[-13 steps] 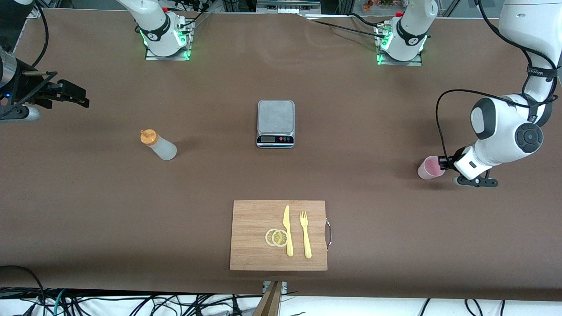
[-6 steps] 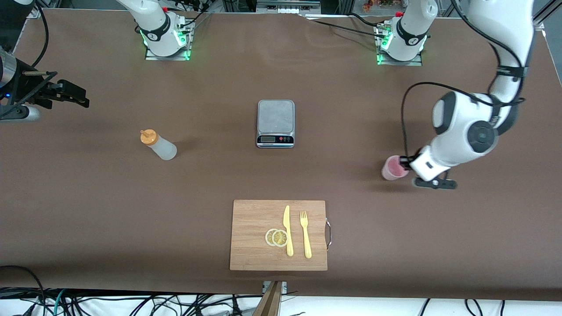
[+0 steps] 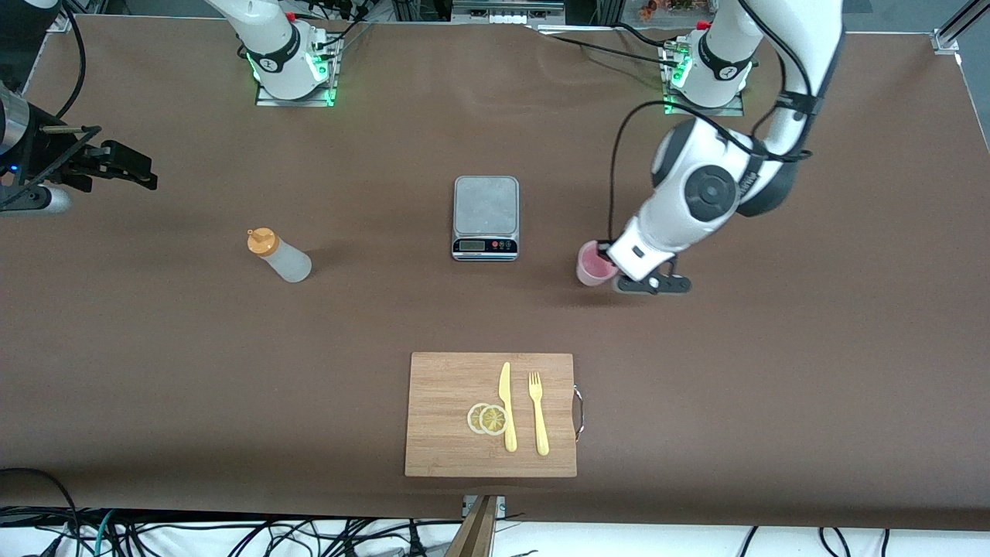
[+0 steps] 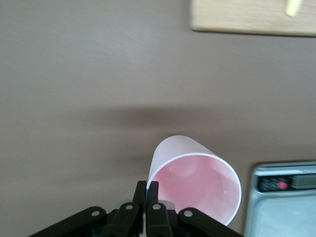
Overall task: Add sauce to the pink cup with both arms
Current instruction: 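Carry the pink cup with the left gripper onto the scale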
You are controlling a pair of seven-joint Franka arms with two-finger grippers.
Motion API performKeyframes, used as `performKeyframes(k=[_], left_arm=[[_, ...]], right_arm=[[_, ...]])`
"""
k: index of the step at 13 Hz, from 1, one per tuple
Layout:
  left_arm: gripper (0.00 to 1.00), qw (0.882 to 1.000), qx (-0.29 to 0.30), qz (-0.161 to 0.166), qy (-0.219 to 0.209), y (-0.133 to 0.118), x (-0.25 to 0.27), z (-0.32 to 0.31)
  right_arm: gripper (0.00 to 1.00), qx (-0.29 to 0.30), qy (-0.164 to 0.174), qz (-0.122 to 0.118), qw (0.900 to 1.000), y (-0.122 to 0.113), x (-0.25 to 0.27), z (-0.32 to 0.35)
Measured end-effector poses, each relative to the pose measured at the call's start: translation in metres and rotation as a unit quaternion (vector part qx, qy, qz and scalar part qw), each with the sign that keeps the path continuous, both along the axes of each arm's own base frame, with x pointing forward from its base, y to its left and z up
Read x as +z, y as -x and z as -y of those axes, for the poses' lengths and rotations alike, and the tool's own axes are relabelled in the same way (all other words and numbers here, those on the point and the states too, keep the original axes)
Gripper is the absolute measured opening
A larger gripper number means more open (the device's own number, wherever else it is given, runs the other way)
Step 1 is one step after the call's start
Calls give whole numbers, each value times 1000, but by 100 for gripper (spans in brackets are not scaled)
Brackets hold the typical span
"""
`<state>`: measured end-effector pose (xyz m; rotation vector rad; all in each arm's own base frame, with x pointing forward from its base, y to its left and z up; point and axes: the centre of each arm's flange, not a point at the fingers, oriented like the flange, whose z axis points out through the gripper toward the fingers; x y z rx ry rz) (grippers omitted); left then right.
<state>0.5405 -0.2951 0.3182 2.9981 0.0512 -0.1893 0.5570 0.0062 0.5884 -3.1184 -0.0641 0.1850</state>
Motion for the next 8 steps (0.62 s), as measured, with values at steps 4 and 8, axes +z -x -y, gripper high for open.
performKeyframes(k=[4,8], left_arm=[[3,1000,19,-14,7,57,11,89],[3,999,35,-6,11,109,13,153]], right_arm=[[100,-1,0,0,1000,0,0,1],[100,-1,0,0,1000,0,0,1]])
